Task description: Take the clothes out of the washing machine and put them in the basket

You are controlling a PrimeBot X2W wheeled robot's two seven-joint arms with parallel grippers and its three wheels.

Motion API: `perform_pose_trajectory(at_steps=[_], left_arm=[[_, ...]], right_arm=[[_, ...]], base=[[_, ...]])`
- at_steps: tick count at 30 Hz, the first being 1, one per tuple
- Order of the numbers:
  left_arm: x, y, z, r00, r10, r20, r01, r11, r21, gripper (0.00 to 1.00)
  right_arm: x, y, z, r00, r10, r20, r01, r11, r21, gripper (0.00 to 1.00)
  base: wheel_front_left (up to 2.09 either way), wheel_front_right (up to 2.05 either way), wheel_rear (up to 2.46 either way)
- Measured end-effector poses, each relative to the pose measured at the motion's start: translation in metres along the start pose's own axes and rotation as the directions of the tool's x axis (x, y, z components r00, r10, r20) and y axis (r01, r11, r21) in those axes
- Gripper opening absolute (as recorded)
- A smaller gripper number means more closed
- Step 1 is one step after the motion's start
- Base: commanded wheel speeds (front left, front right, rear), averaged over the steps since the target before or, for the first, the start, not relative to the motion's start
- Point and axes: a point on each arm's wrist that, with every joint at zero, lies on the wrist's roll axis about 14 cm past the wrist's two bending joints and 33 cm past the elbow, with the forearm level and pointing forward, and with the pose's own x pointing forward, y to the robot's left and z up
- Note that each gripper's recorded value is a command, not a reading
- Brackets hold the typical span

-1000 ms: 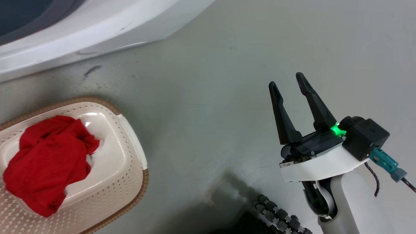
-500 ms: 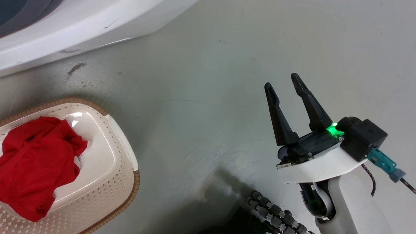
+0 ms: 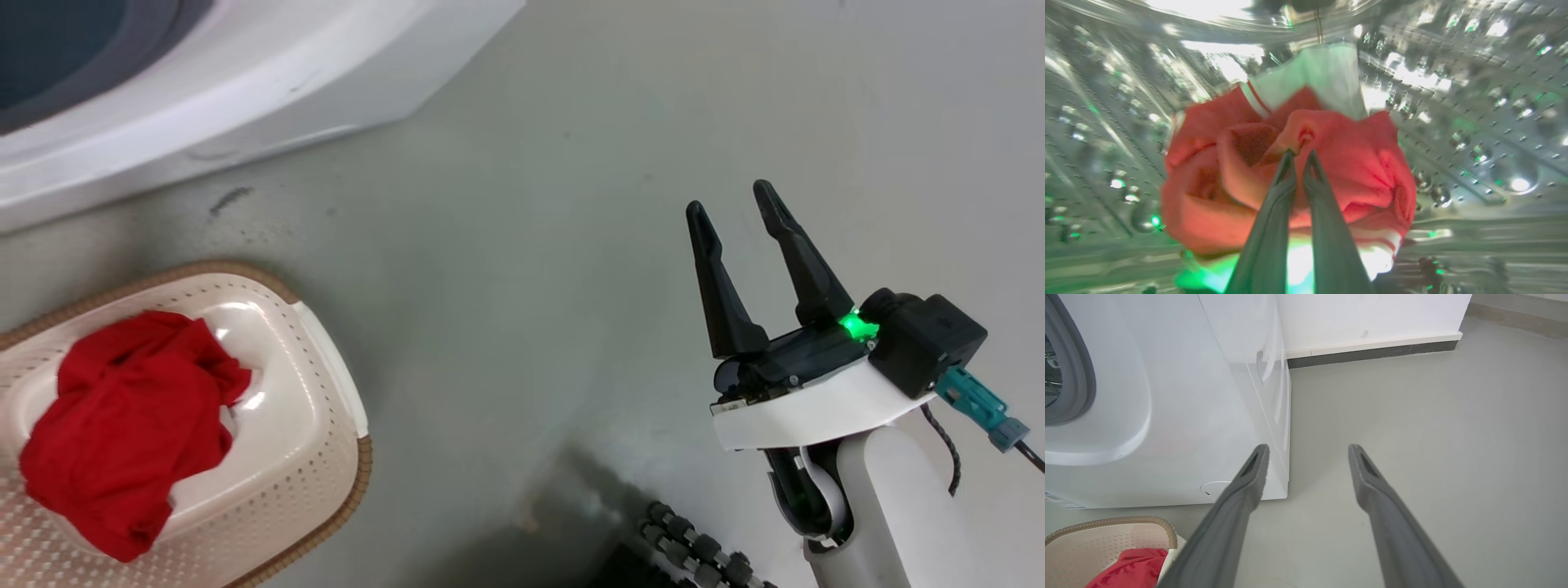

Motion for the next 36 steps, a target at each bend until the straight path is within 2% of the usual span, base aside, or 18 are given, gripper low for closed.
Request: perform_pose_trajectory(at_steps=[4, 6, 12, 19, 20, 31, 36], left_arm=[[-0.021, -0.005, 0.016, 0.991, -0.006, 0.135, 0.005, 1.0, 0.008, 0.0], [-0.027, -0.007, 0.018, 0.988, -0.009, 0.157, 0.008, 1.0, 0.01, 0.0], [-0.08, -0.009, 0.038, 0.945, -0.015, 0.328, 0.011, 1.0, 0.015, 0.0], [-0.135, -0.014, 0.054, 0.901, -0.031, 0.432, 0.028, 1.0, 0.012, 0.0], [-0.155, -0.017, 0.059, 0.885, -0.035, 0.464, 0.035, 0.999, 0.008, 0.0], [-0.243, -0.019, 0.073, 0.824, -0.036, 0.566, 0.058, 0.998, -0.02, 0.0], [-0.286, -0.018, 0.081, 0.764, -0.036, 0.645, 0.083, 0.996, -0.042, 0.0]], right_arm=[[-0.003, 0.001, 0.013, 0.999, 0.005, 0.032, -0.005, 1.0, -0.01, 1.0], [-0.005, 0.001, 0.016, 0.999, 0.006, 0.041, -0.005, 1.0, -0.014, 1.0], [-0.028, 0.001, 0.033, 0.997, -0.001, 0.077, 0.003, 1.0, -0.02, 1.0], [-0.056, 0.001, 0.047, 0.993, -0.007, 0.117, 0.009, 1.0, -0.022, 1.0], [-0.064, 0.002, 0.052, 0.991, -0.006, 0.131, 0.009, 1.0, -0.021, 1.0], [-0.099, 0.012, 0.075, 0.979, 0.02, 0.201, -0.018, 1.0, -0.011, 1.0], [-0.106, 0.019, 0.087, 0.971, 0.045, 0.233, -0.041, 0.999, -0.022, 1.0]], base=[[0.0, 0.0, 0.0], [0.0, 0.0, 0.0], [0.0, 0.0, 0.0], [0.0, 0.0, 0.0], [0.0, 0.0, 0.0], [0.0, 0.0, 0.0], [0.0, 0.0, 0.0]])
